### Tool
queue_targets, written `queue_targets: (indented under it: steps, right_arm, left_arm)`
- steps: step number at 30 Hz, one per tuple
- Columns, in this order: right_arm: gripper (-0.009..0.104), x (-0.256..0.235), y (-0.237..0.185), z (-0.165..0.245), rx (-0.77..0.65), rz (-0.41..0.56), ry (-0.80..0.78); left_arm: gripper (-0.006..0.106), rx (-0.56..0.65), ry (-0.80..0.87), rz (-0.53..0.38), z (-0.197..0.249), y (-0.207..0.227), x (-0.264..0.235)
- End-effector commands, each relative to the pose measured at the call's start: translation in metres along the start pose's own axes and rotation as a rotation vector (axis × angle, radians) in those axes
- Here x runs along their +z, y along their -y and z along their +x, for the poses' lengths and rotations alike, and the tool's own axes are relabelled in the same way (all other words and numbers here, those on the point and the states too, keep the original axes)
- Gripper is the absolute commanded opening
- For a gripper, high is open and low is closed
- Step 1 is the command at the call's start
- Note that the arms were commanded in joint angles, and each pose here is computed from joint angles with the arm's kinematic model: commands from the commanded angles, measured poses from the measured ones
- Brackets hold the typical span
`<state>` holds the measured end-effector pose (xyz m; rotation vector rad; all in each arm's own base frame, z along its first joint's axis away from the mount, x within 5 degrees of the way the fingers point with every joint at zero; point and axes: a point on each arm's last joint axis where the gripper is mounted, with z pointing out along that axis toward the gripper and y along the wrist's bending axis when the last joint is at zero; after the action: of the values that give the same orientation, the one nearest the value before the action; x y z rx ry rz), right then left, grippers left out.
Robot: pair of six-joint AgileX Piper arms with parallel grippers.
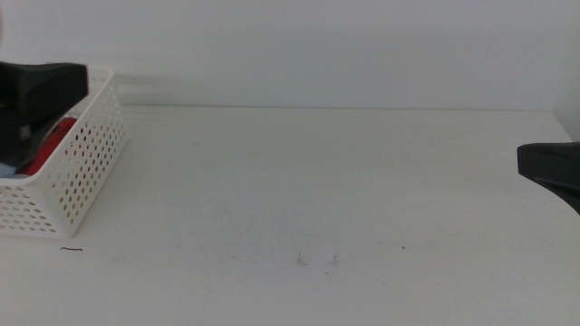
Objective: Use arms to grab the bottles and put them into the dustbin to the left of the table.
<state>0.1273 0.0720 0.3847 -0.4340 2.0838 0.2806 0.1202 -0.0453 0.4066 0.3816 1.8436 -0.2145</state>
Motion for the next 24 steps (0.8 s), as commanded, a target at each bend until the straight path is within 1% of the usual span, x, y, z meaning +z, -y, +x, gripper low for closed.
queue_targets:
  steps: [1,5,10,12,14,17,19,22,23,24]
  right_arm:
    - [0.090,-0.001,0.000,-0.002,-0.015,0.001,0.015]
    - [0.090,-0.001,0.000,-0.002,-0.015,0.001,0.015]
    - [0.090,-0.001,0.000,-0.002,-0.015,0.001,0.015]
    - [0.090,-0.001,0.001,0.003,-0.020,0.005,0.011]
    - [0.090,-0.001,0.004,0.014,-0.040,0.019,0.046]
    - [0.090,-0.003,0.016,0.053,-0.035,0.081,0.018]
    - [0.090,-0.004,0.024,0.081,0.029,0.127,0.009]
    - [0.090,-0.011,0.031,0.121,0.148,0.185,0.037]
    - [0.090,-0.013,0.032,0.134,0.182,0.210,0.051]
    - [0.090,-0.014,0.033,0.140,0.198,0.224,0.111]
  left_arm:
    - [0.094,-0.017,0.041,-0.002,0.000,0.000,-0.005]
    - [0.094,-0.019,0.074,-0.001,-0.003,0.000,-0.005]
    - [0.094,-0.015,0.074,-0.001,-0.003,0.000,-0.005]
    - [0.094,0.007,0.051,-0.016,0.000,-0.001,-0.004]
    - [0.094,0.009,0.026,-0.026,0.007,-0.002,-0.001]
    - [0.094,-0.039,0.038,-0.070,0.032,-0.007,0.006]
    - [0.094,-0.084,0.060,-0.112,0.056,-0.012,0.010]
    - [0.094,-0.109,0.064,-0.181,0.108,-0.016,0.015]
    - [0.094,-0.110,0.057,-0.196,0.126,-0.016,0.014]
    - [0.094,-0.099,0.041,-0.206,0.142,-0.014,0.013]
